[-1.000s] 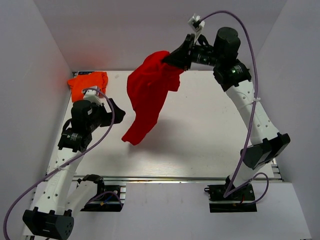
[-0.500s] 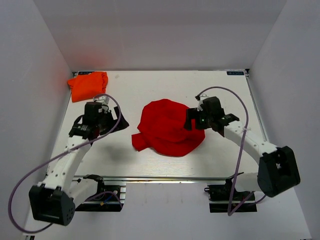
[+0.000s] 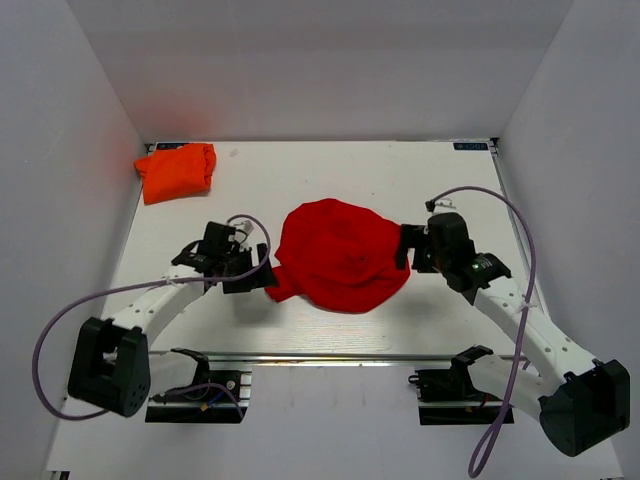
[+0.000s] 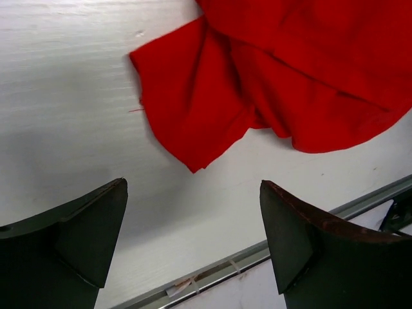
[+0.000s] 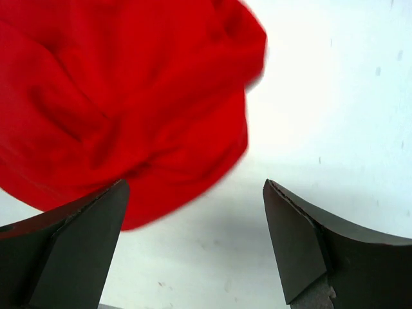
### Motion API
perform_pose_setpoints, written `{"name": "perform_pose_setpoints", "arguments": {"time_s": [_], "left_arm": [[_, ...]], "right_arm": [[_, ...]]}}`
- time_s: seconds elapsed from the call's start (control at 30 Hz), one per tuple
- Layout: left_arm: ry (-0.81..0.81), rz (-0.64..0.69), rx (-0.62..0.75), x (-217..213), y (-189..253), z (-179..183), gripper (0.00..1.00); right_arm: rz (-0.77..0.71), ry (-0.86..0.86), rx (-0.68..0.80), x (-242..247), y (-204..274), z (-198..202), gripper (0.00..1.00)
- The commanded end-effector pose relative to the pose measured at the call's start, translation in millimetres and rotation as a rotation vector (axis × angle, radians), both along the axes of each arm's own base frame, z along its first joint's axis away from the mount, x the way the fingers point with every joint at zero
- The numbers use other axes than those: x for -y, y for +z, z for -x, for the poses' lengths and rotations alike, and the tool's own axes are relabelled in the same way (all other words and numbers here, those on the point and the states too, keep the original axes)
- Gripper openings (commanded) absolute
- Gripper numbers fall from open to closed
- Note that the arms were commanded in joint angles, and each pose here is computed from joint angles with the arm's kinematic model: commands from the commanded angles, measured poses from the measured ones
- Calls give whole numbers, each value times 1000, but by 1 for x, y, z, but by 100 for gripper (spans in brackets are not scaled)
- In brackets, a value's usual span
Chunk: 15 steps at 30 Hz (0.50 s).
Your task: Fold and stack the t-shirts
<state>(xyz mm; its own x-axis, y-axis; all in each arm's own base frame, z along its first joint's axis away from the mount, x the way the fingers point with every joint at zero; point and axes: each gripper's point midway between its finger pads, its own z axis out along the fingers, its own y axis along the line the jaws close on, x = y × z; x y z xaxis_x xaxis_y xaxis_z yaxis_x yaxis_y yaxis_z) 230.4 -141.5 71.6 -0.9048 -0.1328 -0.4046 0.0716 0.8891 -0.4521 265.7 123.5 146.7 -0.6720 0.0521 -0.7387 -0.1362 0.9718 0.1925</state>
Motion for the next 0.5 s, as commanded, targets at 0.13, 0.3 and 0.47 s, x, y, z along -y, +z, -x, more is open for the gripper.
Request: {"name": "perform_pose_setpoints", "arguments": {"time_s": [0.13,0.3,0.47], "left_arm": [[-47,-139,-101,11,-44,2,86],[-78,-158,-123,27,-62,7,72],[-90,-199,-139,35,-74,8,54]], "right_arm": [[38,-17,-142,14,-43,33,90],[11,100,-158,-4,-50,36,90],[-58,165,-170,-25,-53,31,90]]}}
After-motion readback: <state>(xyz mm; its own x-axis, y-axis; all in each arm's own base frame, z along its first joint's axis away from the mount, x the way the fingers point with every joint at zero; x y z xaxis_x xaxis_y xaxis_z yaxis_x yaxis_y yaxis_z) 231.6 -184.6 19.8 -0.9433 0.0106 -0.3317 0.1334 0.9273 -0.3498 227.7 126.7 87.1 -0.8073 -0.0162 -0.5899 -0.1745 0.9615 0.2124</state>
